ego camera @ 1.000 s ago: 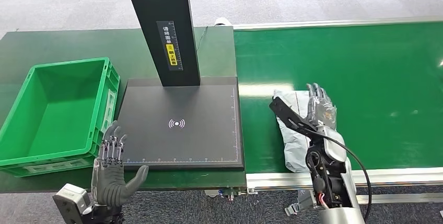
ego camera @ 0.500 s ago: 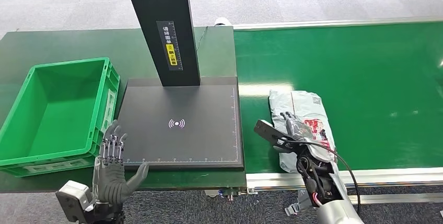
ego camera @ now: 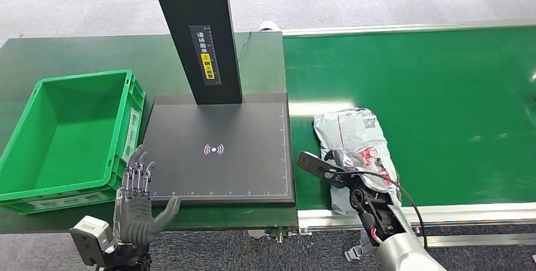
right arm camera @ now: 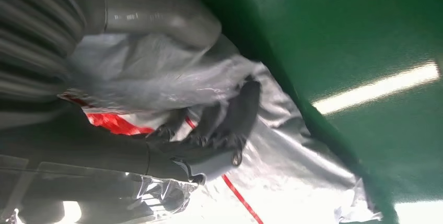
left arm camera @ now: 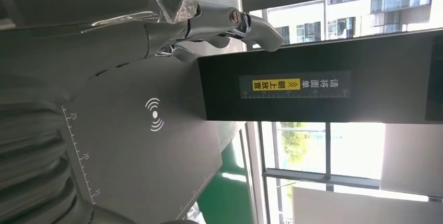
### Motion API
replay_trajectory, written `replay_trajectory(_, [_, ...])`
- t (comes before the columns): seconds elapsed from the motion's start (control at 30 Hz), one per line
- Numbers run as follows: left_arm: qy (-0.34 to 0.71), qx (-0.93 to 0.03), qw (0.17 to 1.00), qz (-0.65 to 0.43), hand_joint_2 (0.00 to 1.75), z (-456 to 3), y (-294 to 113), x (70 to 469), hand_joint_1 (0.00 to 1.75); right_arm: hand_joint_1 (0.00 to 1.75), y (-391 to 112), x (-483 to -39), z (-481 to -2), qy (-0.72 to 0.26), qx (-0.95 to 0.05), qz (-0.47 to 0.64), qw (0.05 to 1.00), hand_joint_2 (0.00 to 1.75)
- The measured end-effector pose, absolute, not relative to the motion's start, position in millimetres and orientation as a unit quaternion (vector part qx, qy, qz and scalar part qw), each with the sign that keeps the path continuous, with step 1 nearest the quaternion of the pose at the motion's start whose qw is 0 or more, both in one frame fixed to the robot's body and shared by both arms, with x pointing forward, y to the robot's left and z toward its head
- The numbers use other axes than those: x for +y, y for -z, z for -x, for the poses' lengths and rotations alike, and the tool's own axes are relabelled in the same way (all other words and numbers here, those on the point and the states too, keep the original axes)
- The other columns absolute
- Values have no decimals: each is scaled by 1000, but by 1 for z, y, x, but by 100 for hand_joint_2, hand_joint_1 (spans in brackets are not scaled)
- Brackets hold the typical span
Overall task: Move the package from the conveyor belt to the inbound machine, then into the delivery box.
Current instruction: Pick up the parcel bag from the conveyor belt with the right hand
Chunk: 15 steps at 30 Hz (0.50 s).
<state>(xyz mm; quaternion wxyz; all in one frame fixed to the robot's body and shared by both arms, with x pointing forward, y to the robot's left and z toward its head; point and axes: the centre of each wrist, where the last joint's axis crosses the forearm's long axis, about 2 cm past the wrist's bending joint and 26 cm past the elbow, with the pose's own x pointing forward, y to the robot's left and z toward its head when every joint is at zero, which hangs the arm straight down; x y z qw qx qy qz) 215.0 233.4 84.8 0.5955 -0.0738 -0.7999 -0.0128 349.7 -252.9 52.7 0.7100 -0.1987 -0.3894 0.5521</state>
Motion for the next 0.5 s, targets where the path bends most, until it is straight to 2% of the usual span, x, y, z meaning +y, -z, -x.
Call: replay_trajectory(0.5, [12,-798,598,74,175,-214,-83,233,0,175,-49,-250,-350,-565,-378,184,710,175])
